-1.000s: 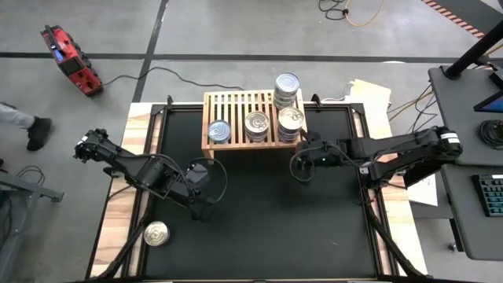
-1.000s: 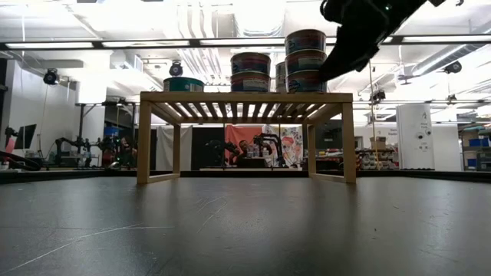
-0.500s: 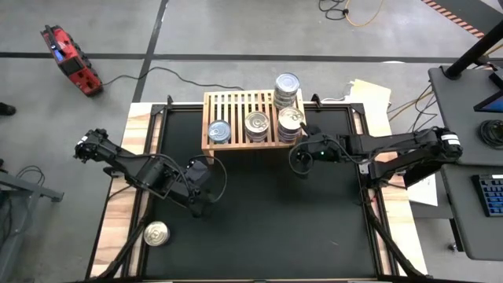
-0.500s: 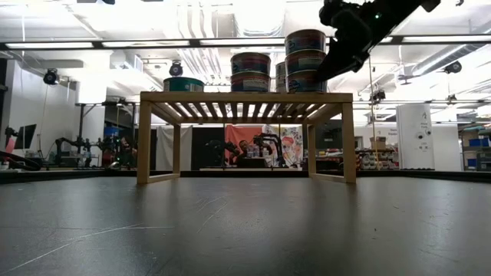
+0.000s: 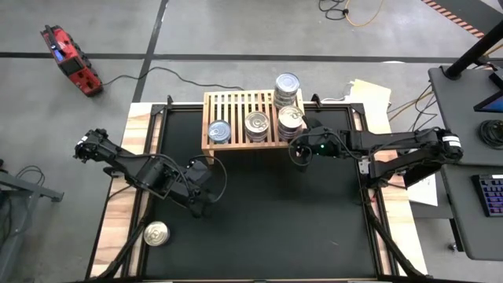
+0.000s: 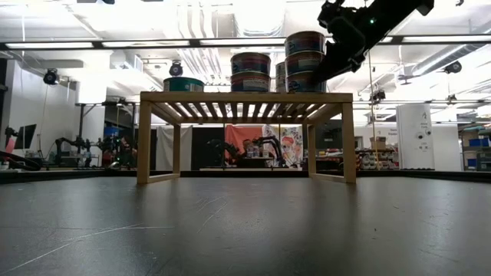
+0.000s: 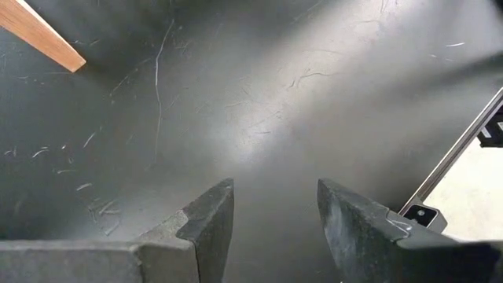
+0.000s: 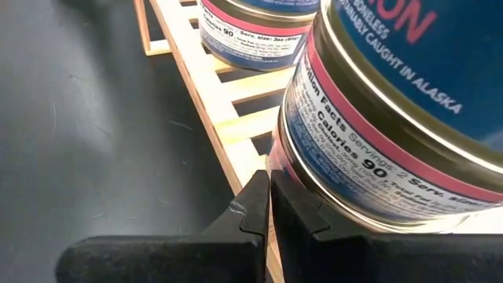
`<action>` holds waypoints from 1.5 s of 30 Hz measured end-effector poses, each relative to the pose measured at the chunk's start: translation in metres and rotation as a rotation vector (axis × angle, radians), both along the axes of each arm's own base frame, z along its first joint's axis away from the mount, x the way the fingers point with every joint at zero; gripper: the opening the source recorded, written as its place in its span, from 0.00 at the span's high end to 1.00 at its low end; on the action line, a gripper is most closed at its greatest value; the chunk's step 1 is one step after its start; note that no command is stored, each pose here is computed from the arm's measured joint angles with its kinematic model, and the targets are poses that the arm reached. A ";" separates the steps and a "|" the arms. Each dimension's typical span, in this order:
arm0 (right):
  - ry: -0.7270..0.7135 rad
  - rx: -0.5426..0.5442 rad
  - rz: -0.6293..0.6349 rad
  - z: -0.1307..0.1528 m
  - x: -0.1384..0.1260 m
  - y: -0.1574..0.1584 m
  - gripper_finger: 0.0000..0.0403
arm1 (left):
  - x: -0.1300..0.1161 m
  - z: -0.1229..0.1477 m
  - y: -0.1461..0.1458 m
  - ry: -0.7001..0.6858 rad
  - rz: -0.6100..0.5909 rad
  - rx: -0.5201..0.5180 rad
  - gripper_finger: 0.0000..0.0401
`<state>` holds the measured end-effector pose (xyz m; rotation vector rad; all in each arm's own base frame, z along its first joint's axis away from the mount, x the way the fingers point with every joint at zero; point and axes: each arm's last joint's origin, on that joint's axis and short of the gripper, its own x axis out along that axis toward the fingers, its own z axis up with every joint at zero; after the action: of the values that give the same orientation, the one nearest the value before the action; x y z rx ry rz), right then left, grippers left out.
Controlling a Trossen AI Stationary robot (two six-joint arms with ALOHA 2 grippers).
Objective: Stack canned seafood by type on shelf
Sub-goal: Stack the blue pink tuna can on top of the blue pink tuna can on the shelf
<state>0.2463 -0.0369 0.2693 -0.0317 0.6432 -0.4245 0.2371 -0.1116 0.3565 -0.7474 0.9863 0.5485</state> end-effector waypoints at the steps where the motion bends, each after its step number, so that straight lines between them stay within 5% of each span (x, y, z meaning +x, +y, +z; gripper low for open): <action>1: 0.002 -0.004 0.003 0.000 0.000 0.000 0.98 | 0.000 0.000 0.000 0.000 0.000 0.000 0.58; 9: -0.045 0.093 0.069 0.005 -0.003 0.005 0.98 | 0.000 0.000 0.000 0.005 -0.013 -0.005 0.58; 15: -0.125 0.199 0.116 0.019 -0.015 0.016 0.98 | -0.003 -0.001 -0.006 0.087 -0.069 -0.173 0.58; 20: -0.185 0.235 0.110 0.029 -0.025 0.020 0.98 | -0.008 -0.008 -0.009 0.166 -0.015 -0.189 0.63; 27: -0.190 0.235 0.111 0.030 -0.026 0.021 0.98 | -0.016 -0.050 -0.024 0.549 0.159 -0.309 0.83; 32: -0.159 0.226 0.116 0.025 -0.021 0.020 0.98 | -0.016 -0.093 -0.041 0.733 0.275 -0.290 0.98; 38: -0.136 0.207 0.130 0.022 -0.018 0.020 0.98 | -0.031 -0.135 -0.066 1.014 0.359 -0.294 0.99; 45: -0.133 0.204 0.133 0.022 -0.018 0.020 0.98 | -0.037 -0.158 -0.081 1.075 0.382 -0.223 1.00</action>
<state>0.2281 -0.0167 0.2909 0.1458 0.5468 -0.2294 0.2005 -0.1922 0.1983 -0.8464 1.9323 1.2515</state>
